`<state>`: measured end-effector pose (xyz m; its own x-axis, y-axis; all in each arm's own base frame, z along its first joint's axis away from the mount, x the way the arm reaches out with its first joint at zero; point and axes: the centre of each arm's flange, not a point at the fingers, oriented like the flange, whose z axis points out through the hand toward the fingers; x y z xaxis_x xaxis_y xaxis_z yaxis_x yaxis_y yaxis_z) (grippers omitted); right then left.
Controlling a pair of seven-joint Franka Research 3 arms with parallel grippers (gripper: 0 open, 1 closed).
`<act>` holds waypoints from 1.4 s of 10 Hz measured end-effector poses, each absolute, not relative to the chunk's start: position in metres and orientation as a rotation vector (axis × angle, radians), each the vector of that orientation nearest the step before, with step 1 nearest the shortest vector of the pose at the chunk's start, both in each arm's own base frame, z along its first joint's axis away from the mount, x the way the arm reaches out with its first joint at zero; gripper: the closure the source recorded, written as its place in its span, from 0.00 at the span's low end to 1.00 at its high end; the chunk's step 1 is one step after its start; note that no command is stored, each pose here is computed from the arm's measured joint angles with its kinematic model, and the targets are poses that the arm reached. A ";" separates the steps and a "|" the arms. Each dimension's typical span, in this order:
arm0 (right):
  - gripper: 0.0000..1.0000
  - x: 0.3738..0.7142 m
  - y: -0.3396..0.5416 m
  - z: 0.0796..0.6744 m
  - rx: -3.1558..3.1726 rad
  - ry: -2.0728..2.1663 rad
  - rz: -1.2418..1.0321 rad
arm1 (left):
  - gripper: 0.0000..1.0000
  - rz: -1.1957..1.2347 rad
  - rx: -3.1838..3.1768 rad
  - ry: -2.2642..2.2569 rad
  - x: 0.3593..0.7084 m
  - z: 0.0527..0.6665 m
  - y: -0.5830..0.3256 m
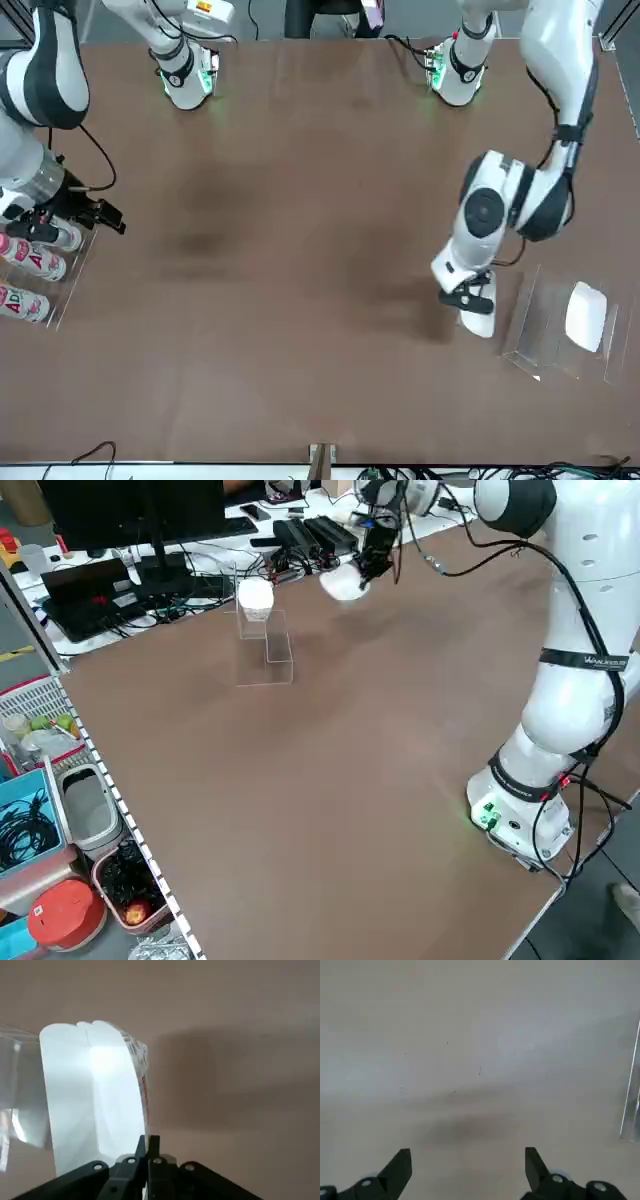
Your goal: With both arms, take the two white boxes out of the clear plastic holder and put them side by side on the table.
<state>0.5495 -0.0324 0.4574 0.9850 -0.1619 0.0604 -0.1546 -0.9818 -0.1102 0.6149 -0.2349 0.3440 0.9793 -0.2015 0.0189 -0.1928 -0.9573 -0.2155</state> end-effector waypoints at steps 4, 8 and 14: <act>0.00 0.545 -0.014 0.424 -3.001 0.235 -0.214 | 0.98 0.005 -3.032 0.171 0.565 0.363 -0.386; 0.00 0.543 -0.005 0.415 -3.001 0.218 -0.235 | 0.98 0.026 -3.089 0.124 0.491 0.326 -0.522; 0.00 0.543 -0.005 0.416 -3.000 0.219 -0.243 | 0.98 -0.115 -3.267 -0.008 0.436 0.264 -0.613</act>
<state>0.5433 -0.0049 0.4155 0.9767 -0.1535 0.1503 -0.1336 -0.9818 -0.1347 0.4361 -0.6129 0.2643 0.9975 0.0090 0.0695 0.0001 -0.9919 0.1272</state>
